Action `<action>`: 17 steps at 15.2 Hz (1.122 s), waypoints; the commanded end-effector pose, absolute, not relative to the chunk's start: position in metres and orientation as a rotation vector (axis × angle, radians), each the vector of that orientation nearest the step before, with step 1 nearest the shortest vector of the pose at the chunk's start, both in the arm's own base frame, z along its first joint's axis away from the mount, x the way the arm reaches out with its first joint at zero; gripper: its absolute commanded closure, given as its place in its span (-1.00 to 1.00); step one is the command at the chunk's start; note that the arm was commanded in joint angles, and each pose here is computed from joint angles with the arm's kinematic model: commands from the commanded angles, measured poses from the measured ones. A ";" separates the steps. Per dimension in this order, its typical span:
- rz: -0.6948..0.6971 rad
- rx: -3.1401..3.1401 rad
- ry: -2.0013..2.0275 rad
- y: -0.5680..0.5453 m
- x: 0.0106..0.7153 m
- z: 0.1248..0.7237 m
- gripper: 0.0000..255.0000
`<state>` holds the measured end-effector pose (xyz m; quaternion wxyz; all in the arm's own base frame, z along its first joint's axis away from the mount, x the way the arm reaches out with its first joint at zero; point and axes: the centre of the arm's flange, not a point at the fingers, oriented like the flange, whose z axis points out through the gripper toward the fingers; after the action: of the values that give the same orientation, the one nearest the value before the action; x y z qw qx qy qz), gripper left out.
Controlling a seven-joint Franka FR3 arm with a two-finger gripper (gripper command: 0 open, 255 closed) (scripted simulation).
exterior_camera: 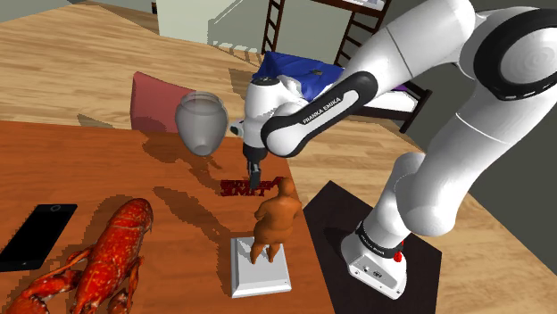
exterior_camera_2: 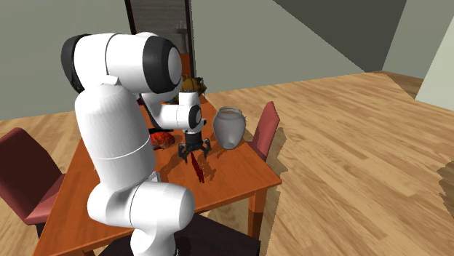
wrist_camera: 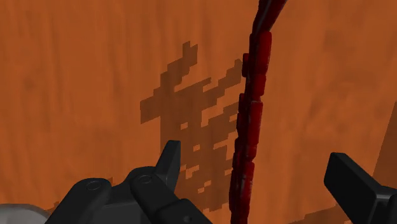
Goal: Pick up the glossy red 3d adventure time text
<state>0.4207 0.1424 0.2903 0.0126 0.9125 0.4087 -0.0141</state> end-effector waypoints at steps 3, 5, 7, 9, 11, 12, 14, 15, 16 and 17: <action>-0.044 2.842 1.278 0.143 0.421 0.269 -1.00; -0.044 2.842 1.278 0.143 0.421 0.261 -1.00; -0.044 2.842 1.278 0.143 0.422 0.261 1.00; -0.044 2.842 1.278 0.142 0.421 0.261 1.00; -0.044 2.842 1.278 0.142 0.421 0.261 1.00; -0.044 2.842 1.278 0.142 0.421 0.261 1.00; -0.044 2.842 1.278 0.143 0.421 0.261 1.00; -0.044 2.842 1.278 0.143 0.421 0.261 1.00; -0.044 2.842 1.278 0.143 0.421 0.261 1.00; -0.044 2.842 1.278 0.143 0.421 0.266 1.00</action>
<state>0.4209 0.1431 0.2634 0.0125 0.9118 0.4103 -0.0142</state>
